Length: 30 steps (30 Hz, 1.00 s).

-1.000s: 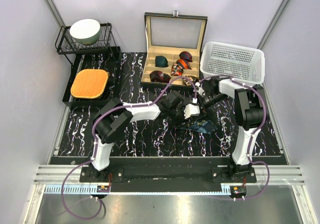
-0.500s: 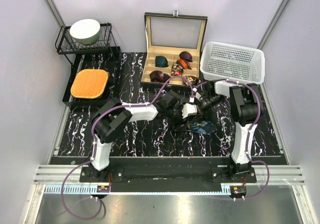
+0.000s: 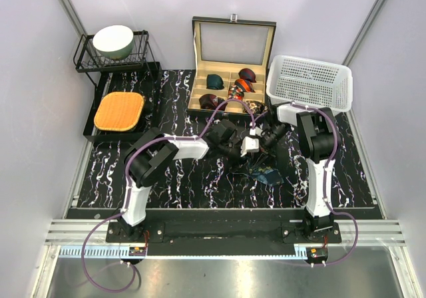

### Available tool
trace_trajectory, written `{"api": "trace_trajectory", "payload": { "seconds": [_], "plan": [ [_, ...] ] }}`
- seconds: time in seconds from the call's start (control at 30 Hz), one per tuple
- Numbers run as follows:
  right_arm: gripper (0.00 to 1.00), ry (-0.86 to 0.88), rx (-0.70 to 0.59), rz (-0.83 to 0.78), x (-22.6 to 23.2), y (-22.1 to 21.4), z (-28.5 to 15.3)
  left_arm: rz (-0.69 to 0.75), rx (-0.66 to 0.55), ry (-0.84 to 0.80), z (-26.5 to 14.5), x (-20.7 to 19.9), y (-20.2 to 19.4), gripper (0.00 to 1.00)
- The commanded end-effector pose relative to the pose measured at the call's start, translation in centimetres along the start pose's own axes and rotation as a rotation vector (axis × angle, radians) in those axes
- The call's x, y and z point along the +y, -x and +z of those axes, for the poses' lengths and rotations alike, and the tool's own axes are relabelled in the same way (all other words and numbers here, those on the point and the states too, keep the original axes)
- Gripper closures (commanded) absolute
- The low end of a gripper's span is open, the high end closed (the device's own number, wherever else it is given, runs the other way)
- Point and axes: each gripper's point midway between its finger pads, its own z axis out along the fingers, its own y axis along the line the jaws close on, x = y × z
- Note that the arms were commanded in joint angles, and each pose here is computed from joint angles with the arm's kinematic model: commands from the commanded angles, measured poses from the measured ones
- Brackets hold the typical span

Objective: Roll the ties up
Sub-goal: Roll the tie at the center of the board.

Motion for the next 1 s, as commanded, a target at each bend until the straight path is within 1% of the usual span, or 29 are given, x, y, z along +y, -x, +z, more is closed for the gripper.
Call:
{"api": "trace_trajectory", "payload": {
  "seconds": [0.0, 0.03, 0.07, 0.13, 0.17, 0.23, 0.27, 0.3, 0.37, 0.4, 0.43, 0.47, 0.5, 0.53, 0.57, 0.6, 0.67, 0.73, 0.77, 0.8, 0.87, 0.97],
  "plan": [
    [1.00, -0.305, -0.027, -0.137, -6.9, 3.6, 2.1, -0.019, 0.072, -0.077, 0.8, -1.7, -2.8, 0.41],
    [1.00, -0.307, -0.029, -0.140, -6.9, 3.8, 2.1, -0.014, 0.103, -0.065, 0.6, -1.6, -3.5, 0.51],
    [1.00, -0.307, -0.032, -0.146, -6.9, 3.9, 2.1, -0.015, 0.141, -0.055, 0.3, -1.7, -4.5, 0.56],
    [1.00, -0.291, -0.051, -0.161, -6.0, 4.5, 1.6, -0.019, 0.220, 0.015, -0.6, -1.0, -6.1, 0.68],
    [0.97, -0.285, -0.061, -0.167, -5.6, 4.7, 1.3, -0.034, 0.254, 0.039, -1.0, -1.0, -6.8, 0.69],
    [0.89, -0.249, -0.086, -0.167, -4.3, 5.2, 0.2, -0.050, 0.336, 0.102, -1.9, -0.7, -8.7, 0.69],
    [0.82, -0.237, -0.103, -0.173, -3.6, 5.3, -0.6, -0.073, 0.373, 0.100, -2.4, -1.2, -9.3, 0.70],
    [0.78, -0.198, -0.110, -0.179, -2.6, 5.1, -1.2, -0.090, 0.391, 0.113, -2.8, -1.3, -9.9, 0.70],
    [0.72, -0.180, -0.157, -0.184, -1.6, 5.2, -3.1, -0.131, 0.451, 0.146, -3.4, -1.8, -11.2, 0.71],
    [0.66, -0.140, -0.161, -0.181, -0.8, 4.8, -3.6, -0.149, 0.474, 0.159, -3.5, -1.9, -11.7, 0.71],
    [0.62, -0.120, -0.174, -0.171, -0.5, 4.5, -4.2, -0.164, 0.504, 0.198, -3.6, -1.7, -12.0, 0.71],
    [0.58, -0.093, -0.211, -0.172, 0.1, 4.4, -5.3, -0.184, 0.537, 0.202, -3.7, -1.9, -12.6, 0.71],
    [0.51, -0.032, -0.224, -0.171, 1.2, 4.1, -5.6, -0.200, 0.567, 0.216, -3.7, -1.9, -13.3, 0.71],
    [0.49, -0.009, -0.222, -0.152, 1.4, 3.6, -5.3, -0.216, 0.577, 0.226, -3.4, -2.0, -13.4, 0.70],
    [0.48, 0.043, -0.242, -0.167, 2.4, 3.5, -5.5, -0.220, 0.585, 0.226, -3.2, -2.0, -13.2, 0.69],
    [0.45, 0.071, -0.230, -0.124, 2.5, 2.9, -4.8, -0.222, 0.605, 0.235, -3.0, -2.0, -13.6, 0.68],
    [0.44, 0.102, -0.225, -0.086, 2.4, 2.8, -4.1, -0.227, 0.621, 0.244, -2.7, -1.8, -13.4, 0.68],
    [0.48, 0.083, -0.179, -0.011, 1.0, 2.1, -2.9, -0.274, 0.667, 0.253, -2.8, -2.0, -14.4, 0.68],
    [0.50, 0.041, -0.169, 0.002, 0.0, 1.9, -2.7, -0.284, 0.663, 0.257, -2.7, -1.9, -14.3, 0.68],
    [0.54, 0.020, -0.160, 0.005, -0.5, 1.5, -2.5, -0.301, 0.661, 0.265, -2.8, -1.9, -14.2, 0.68],
    [0.56, 0.009, -0.157, -0.004, -1.0, 1.5, -2.3, -0.321, 0.658, 0.260, -2.8, -2.2, -14.2, 0.68],
    [0.54, 0.033, -0.185, 0.000, -1.0, 3.0, -2.1, -0.349, 0.651, 0.245, -2.6, -2.6, -14.2, 0.69]
  ]
}}
